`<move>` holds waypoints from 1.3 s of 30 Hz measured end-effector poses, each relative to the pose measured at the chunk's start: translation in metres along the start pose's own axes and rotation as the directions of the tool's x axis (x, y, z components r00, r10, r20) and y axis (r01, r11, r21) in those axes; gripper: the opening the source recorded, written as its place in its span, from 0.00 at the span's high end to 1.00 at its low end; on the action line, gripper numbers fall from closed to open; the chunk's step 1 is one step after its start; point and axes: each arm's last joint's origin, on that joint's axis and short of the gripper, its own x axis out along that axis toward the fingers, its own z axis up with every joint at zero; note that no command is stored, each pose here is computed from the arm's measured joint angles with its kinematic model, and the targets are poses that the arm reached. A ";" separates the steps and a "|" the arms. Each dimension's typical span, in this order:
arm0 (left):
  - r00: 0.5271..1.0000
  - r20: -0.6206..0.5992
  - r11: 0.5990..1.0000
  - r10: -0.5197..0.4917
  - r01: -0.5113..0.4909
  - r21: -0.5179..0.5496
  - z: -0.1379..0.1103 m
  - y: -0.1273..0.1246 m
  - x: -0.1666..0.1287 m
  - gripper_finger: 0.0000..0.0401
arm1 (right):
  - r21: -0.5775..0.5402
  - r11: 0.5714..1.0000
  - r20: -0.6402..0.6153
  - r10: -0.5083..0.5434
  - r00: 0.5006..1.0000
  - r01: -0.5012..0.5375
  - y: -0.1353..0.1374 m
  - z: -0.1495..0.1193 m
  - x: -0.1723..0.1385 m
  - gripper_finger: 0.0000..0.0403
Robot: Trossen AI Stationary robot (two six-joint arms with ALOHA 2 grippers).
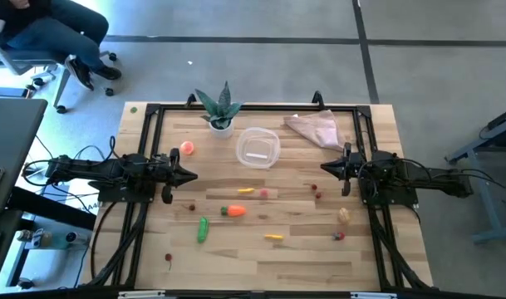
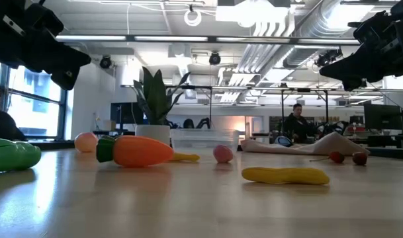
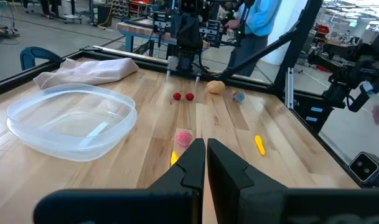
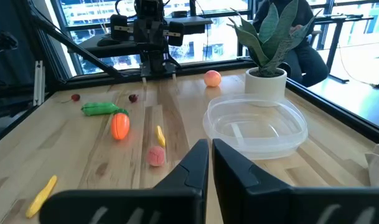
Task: Pick and placing Produce into tupperware
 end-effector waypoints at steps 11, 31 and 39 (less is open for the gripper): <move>0.995 0.099 1.000 0.000 0.001 -0.008 0.009 -0.001 0.000 0.98 | -0.019 1.000 0.000 -0.001 1.000 0.001 0.000 0.000 0.000 0.97; 0.995 0.095 1.000 0.011 -0.010 -0.014 0.009 -0.001 0.000 0.98 | 0.453 0.886 0.040 -0.130 0.991 0.098 -0.004 0.003 0.000 0.97; 0.995 0.098 1.000 0.011 -0.010 -0.015 0.009 -0.001 0.000 0.98 | 0.377 0.924 0.312 -0.188 0.931 0.061 -0.004 0.030 -0.005 0.97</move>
